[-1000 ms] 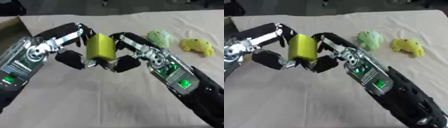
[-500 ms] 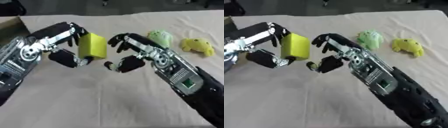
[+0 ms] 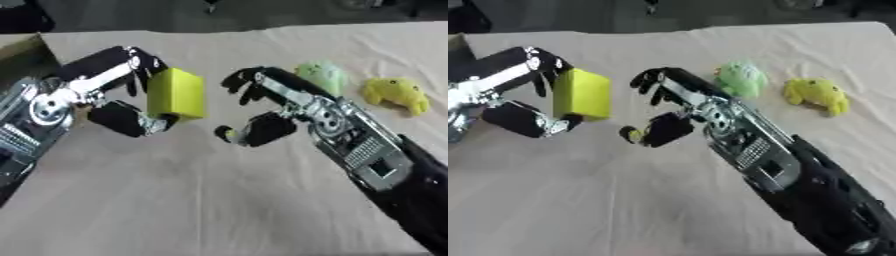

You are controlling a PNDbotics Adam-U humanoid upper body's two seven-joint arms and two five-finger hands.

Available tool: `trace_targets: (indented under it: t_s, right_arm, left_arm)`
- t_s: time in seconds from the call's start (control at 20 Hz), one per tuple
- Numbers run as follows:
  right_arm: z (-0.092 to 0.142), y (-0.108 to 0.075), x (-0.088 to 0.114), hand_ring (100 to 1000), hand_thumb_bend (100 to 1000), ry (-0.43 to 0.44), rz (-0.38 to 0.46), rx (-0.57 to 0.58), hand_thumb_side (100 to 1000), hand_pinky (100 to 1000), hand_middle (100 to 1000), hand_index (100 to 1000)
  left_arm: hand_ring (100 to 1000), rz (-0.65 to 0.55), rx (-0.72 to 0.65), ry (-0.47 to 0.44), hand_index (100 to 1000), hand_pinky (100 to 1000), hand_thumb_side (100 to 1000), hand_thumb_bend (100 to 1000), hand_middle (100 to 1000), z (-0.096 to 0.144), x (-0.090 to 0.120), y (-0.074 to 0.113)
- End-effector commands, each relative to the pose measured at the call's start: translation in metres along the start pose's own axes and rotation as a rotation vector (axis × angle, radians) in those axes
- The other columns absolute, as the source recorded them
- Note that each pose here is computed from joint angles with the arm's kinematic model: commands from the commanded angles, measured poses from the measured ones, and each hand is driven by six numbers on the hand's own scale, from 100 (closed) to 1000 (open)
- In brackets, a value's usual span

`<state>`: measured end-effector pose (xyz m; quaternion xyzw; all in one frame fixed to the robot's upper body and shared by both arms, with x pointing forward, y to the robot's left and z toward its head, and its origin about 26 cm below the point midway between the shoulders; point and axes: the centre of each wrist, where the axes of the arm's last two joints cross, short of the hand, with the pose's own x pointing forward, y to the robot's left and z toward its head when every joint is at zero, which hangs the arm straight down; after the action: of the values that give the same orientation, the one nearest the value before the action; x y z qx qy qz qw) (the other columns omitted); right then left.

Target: Pick up the objects with one hand, pass them to the other hand, and then place them into the box on the other side of the table.

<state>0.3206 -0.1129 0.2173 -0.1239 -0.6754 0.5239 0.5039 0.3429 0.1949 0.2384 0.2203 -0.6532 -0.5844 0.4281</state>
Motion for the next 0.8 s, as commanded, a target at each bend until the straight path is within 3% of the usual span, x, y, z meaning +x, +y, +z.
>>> trace_targets:
  t_s: [0.05, 0.8]
  right_arm:
    - [0.005, -0.011, 0.000, 726, 435, 0.001, 0.020, -0.048, 251, 815, 772, 845]
    - [0.018, -0.022, -0.018, 719, 253, 0.076, -0.029, -0.183, 414, 819, 757, 819]
  left_arm:
    - [593, -0.028, 0.065, 0.037, 492, 539, 140, 100, 433, 0.013, -0.008, 0.017]
    - [599, -0.118, 0.342, 0.342, 503, 555, 100, 100, 445, 0.070, -0.061, 0.052]
